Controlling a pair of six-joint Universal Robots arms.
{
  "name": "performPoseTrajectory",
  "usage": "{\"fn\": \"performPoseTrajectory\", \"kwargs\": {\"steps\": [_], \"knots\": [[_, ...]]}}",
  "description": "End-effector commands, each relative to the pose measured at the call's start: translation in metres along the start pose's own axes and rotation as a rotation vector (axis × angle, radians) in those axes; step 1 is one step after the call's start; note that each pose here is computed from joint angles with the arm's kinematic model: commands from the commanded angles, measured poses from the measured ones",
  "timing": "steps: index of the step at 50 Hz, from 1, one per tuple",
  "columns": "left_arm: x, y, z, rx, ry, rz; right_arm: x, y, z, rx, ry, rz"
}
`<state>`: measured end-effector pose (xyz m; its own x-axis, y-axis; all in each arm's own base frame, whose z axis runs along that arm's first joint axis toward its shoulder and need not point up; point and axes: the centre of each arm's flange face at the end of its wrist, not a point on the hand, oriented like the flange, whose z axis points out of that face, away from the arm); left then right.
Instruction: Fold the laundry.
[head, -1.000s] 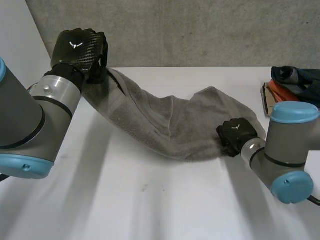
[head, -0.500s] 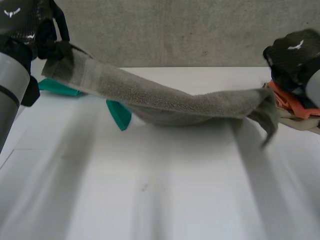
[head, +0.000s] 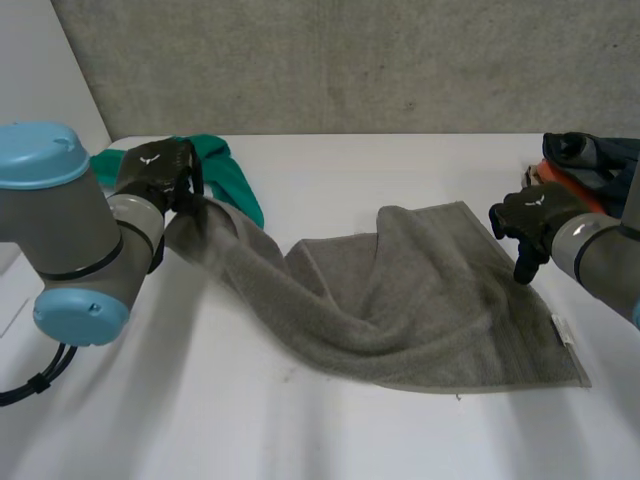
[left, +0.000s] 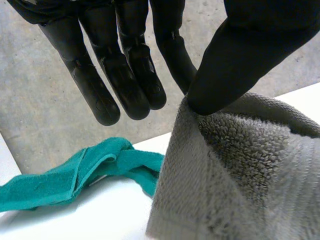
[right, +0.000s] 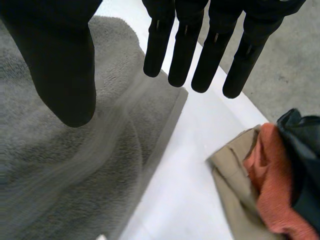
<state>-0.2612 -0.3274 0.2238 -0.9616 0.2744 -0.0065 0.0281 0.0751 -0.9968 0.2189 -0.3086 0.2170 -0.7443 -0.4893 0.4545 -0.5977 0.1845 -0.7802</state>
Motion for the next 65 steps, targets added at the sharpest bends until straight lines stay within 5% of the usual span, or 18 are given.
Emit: {"fn": "performPoseTrajectory", "kwargs": {"steps": [1, 14, 21, 30, 37, 57, 65], "knots": [[-0.002, -0.007, 0.013, 0.089, -0.007, 0.003, -0.021, 0.009, -0.045, 0.025, -0.113, 0.040], [0.001, 0.030, 0.027, 0.071, 0.009, 0.082, -0.044, 0.046, -0.060, -0.011, -0.182, 0.054], [-0.028, 0.013, 0.005, 0.071, 0.037, 0.168, -0.046, 0.054, -0.060, -0.025, -0.187, 0.075], [-0.044, 0.035, -0.035, 0.019, 0.367, 0.307, -0.048, 0.059, -0.061, -0.038, -0.193, 0.080], [-0.047, 0.061, -0.041, -0.061, 0.481, 0.355, -0.051, 0.061, -0.060, -0.036, -0.196, 0.078], [0.021, 0.098, -0.023, -0.070, 0.693, 0.387, -0.052, 0.065, -0.058, -0.035, -0.189, 0.078], [0.036, 0.109, -0.009, -0.078, 0.656, 0.418, -0.055, 0.070, -0.055, -0.053, -0.200, 0.081]]}}
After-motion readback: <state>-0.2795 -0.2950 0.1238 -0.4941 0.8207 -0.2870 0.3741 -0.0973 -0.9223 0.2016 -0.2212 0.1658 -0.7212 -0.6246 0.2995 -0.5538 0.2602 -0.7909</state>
